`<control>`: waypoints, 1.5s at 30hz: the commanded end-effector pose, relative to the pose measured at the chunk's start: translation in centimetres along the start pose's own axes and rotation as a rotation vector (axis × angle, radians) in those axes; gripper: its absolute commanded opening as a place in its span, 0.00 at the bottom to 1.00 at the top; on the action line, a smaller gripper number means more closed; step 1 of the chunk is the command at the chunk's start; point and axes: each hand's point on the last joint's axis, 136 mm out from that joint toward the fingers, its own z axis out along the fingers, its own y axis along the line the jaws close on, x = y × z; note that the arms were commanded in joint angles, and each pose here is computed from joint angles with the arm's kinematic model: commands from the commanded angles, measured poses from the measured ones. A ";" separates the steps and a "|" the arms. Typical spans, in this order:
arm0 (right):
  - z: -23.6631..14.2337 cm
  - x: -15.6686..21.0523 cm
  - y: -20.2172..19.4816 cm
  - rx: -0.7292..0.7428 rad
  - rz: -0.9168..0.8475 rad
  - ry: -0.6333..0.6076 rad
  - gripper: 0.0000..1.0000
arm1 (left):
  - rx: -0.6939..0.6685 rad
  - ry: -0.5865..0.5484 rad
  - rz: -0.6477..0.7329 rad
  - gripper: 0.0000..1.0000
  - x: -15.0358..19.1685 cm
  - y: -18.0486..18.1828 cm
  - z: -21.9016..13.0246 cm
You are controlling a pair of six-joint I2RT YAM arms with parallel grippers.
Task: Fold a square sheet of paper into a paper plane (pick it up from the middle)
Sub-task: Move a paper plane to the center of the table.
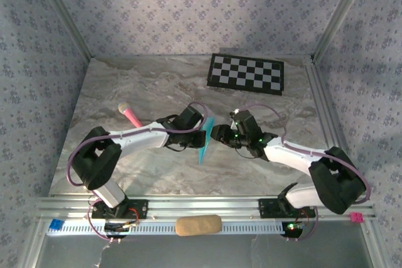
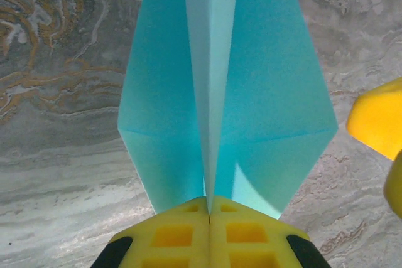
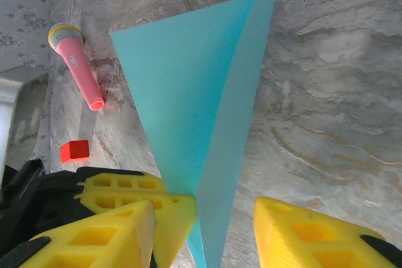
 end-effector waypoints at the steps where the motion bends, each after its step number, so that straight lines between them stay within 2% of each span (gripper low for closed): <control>1: 0.8 0.0 0.1 0.016 0.033 0.004 0.46 | -0.028 -0.014 0.014 0.04 -0.5 0.0 -0.5; 11: 3.2 1.0 -0.2 0.044 0.039 0.079 0.42 | -0.034 0.000 0.021 0.04 -0.1 0.1 -0.2; 19: 4.2 2.3 -2.9 0.111 0.074 0.122 0.21 | -0.036 0.035 0.019 0.07 0.5 0.2 0.6; 26: 4.9 2.8 -3.9 0.113 0.092 0.132 0.13 | -0.021 0.083 0.023 0.10 1.2 0.0 1.8; 36: 5.0 3.2 -4.6 0.112 0.112 0.133 0.09 | -0.009 0.103 0.008 0.19 1.4 -0.1 2.4; 45: 5.1 3.4 -4.7 0.106 0.119 0.140 0.09 | -0.015 0.119 0.006 0.20 1.7 0.1 2.8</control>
